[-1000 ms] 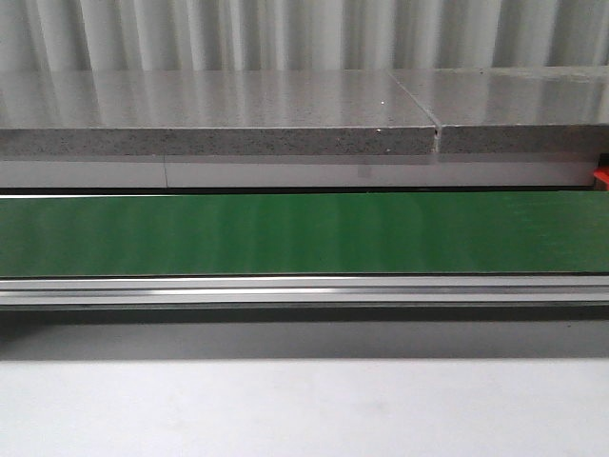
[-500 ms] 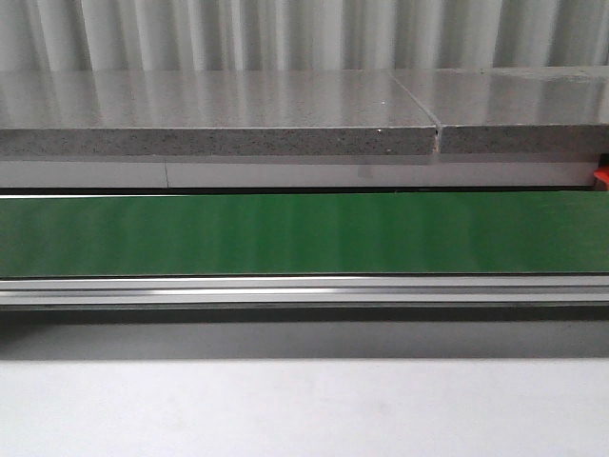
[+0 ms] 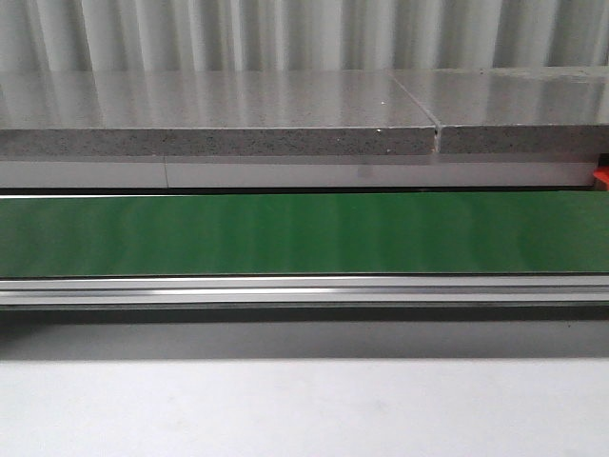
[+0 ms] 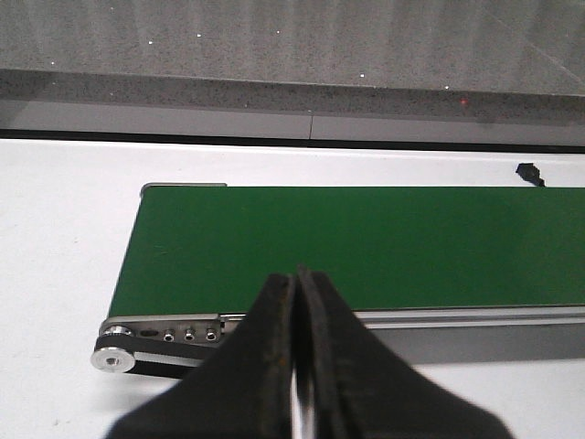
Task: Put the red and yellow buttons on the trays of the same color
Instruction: 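Lower the yellow button into the yellow tray and open the right gripper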
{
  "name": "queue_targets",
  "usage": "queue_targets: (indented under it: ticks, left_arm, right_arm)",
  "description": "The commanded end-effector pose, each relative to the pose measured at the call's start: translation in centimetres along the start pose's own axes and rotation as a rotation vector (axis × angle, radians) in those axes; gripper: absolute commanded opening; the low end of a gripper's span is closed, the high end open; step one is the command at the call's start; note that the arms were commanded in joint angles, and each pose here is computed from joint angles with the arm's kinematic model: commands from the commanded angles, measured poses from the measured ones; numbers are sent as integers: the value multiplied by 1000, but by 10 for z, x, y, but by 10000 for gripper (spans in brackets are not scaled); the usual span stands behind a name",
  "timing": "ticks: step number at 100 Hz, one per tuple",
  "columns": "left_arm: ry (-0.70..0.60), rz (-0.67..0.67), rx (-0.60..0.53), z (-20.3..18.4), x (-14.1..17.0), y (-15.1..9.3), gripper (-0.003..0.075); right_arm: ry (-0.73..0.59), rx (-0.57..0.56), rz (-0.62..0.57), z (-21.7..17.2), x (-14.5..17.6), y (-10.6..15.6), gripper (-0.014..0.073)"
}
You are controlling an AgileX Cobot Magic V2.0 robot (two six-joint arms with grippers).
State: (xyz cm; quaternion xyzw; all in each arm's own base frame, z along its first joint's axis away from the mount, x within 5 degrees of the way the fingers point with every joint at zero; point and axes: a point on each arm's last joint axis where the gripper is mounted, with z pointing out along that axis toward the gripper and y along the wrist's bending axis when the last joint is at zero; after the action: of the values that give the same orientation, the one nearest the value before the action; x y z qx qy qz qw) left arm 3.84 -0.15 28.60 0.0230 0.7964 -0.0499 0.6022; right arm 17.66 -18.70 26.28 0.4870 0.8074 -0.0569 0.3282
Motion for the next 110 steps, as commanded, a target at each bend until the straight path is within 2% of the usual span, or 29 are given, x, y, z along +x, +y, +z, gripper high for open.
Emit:
queue_targets:
  ticks: [1, 16, 56, 99, 110]
  left_arm:
    - [-86, -13, 21, -3, -14, -2, -21]
    - [-86, -13, 21, -3, -14, -2, -21]
    - [-86, -13, 21, -3, -14, -2, -21]
    - [-86, -13, 21, -3, -14, -2, -21]
    - [-86, -13, 21, -3, -14, -2, -21]
  right_arm:
    - [-109, -7, -4, -4, -15, 0, 97]
    - [-97, 2, 0, 11, -16, -2, 97]
    - [38, 40, 11, 57, -5, -9, 97]
    - [40, 54, 13, 71, 10, -15, 100]
    - [42, 55, 13, 71, 11, -15, 152]
